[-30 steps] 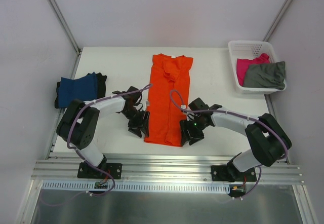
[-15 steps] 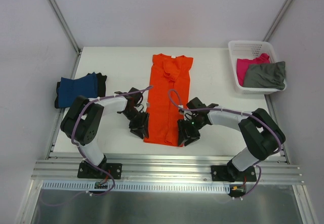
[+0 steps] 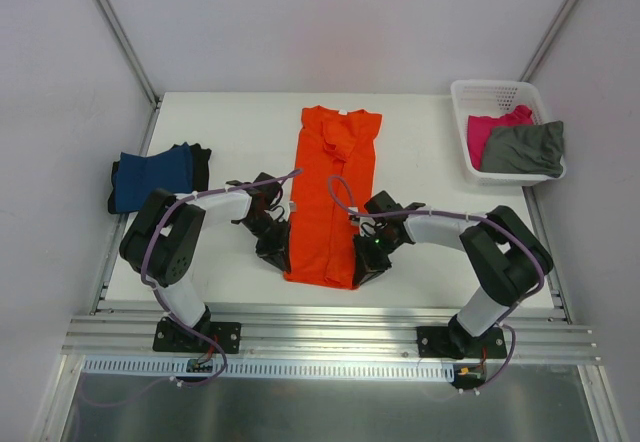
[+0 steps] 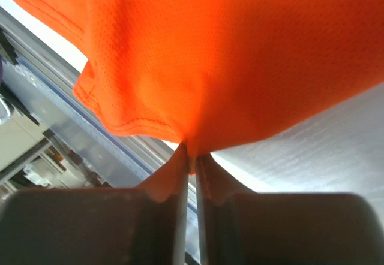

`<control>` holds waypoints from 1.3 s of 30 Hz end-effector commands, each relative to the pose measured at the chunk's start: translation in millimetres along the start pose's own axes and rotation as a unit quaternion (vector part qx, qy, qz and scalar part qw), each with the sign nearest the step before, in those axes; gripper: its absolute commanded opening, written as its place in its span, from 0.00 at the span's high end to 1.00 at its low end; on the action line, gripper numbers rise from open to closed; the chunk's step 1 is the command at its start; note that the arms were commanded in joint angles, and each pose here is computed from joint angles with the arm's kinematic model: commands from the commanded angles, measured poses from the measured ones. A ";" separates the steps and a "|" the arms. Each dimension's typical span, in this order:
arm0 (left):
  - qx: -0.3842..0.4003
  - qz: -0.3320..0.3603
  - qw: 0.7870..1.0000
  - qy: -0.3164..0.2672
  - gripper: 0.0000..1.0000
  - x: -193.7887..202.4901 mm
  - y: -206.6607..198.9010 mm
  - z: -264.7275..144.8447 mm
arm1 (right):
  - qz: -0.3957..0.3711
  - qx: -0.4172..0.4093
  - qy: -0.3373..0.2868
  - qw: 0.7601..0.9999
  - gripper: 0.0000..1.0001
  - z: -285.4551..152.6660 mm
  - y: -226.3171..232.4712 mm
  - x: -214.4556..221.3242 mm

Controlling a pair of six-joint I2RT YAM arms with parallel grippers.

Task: Fold and stack the t-shirts
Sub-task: Fold the tshirt

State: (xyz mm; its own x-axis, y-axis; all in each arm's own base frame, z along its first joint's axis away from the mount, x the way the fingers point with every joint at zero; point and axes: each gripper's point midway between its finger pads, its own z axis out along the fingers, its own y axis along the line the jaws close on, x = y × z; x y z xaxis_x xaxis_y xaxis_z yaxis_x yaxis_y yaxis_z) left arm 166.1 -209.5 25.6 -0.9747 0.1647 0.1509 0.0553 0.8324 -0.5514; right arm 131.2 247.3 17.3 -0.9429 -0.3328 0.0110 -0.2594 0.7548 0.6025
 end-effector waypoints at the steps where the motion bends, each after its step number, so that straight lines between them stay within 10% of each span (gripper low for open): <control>1: 0.014 -0.007 1.000 0.011 1.00 4.3 -2.9 0.8 | -0.019 0.014 -0.019 1.000 0.99 -5.3 -0.3 -6.3; 15: 0.055 0.077 0.995 -0.031 1.00 -12.1 -40.2 -33.5 | -0.123 0.061 -0.095 0.986 1.00 -92.2 11.1 -40.1; 39: 0.032 0.169 0.972 -0.163 1.00 -148.6 -95.6 -100.5 | -0.125 0.096 -0.241 0.958 0.99 -177.8 -9.2 -170.7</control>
State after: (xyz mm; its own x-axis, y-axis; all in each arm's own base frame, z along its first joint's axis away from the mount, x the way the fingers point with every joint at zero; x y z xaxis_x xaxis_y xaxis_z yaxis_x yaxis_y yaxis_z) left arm 314.5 -263.6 132.9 -0.9313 0.2317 -0.2811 0.3591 0.7135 -0.6016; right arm 308.0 190.4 147.0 -0.8503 -0.2306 -0.4731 -0.4388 0.8071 0.3951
